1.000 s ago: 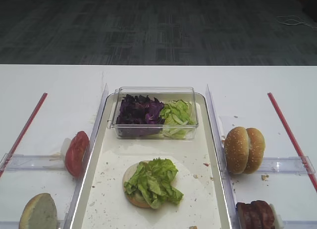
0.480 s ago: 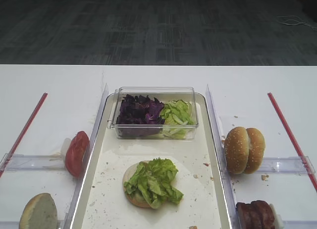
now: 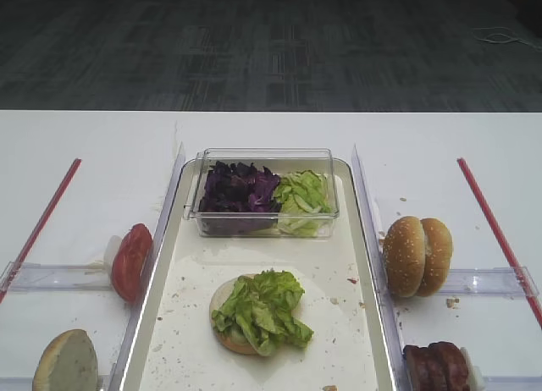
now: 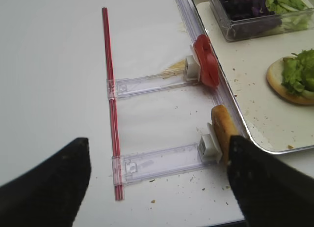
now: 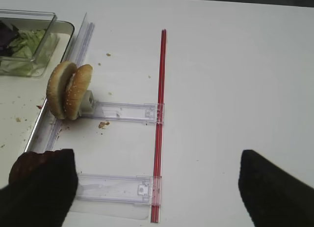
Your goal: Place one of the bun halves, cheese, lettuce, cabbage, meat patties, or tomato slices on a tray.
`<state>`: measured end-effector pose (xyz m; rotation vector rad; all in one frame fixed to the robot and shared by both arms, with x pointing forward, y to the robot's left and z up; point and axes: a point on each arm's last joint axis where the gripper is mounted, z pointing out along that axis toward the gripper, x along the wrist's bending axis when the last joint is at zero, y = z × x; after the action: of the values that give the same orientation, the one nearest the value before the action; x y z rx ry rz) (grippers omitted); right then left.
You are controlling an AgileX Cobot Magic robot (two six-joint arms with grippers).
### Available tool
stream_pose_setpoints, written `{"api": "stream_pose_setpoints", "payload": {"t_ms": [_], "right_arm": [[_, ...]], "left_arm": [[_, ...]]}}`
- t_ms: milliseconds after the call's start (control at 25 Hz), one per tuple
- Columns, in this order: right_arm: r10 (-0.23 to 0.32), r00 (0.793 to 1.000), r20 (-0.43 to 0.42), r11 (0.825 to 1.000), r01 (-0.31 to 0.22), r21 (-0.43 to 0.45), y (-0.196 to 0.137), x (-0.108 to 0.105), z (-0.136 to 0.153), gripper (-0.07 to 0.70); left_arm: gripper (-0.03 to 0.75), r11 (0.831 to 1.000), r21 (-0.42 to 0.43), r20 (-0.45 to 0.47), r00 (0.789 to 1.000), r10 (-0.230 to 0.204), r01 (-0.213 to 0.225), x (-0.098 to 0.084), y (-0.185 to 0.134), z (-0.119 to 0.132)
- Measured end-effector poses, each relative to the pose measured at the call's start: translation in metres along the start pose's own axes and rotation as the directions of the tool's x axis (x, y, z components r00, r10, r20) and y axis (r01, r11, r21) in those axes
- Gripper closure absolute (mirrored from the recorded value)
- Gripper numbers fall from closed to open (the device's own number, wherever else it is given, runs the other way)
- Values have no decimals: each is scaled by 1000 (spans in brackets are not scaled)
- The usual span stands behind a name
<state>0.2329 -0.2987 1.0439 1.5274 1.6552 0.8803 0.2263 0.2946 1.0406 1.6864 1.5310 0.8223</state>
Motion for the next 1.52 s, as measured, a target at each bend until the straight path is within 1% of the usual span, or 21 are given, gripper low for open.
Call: {"api": "stream_pose_setpoints", "payload": {"t_ms": [120, 1520], "right_arm": [[0, 1000, 1, 1000, 0, -15, -1, 0, -2, -58], [4, 1000, 1, 1000, -4, -15, -1, 0, -2, -58]], "left_arm": [[154, 1000, 0, 0, 1000, 0, 0, 0, 0, 0], [154, 1000, 0, 0, 1000, 0, 0, 0, 0, 0]]}}
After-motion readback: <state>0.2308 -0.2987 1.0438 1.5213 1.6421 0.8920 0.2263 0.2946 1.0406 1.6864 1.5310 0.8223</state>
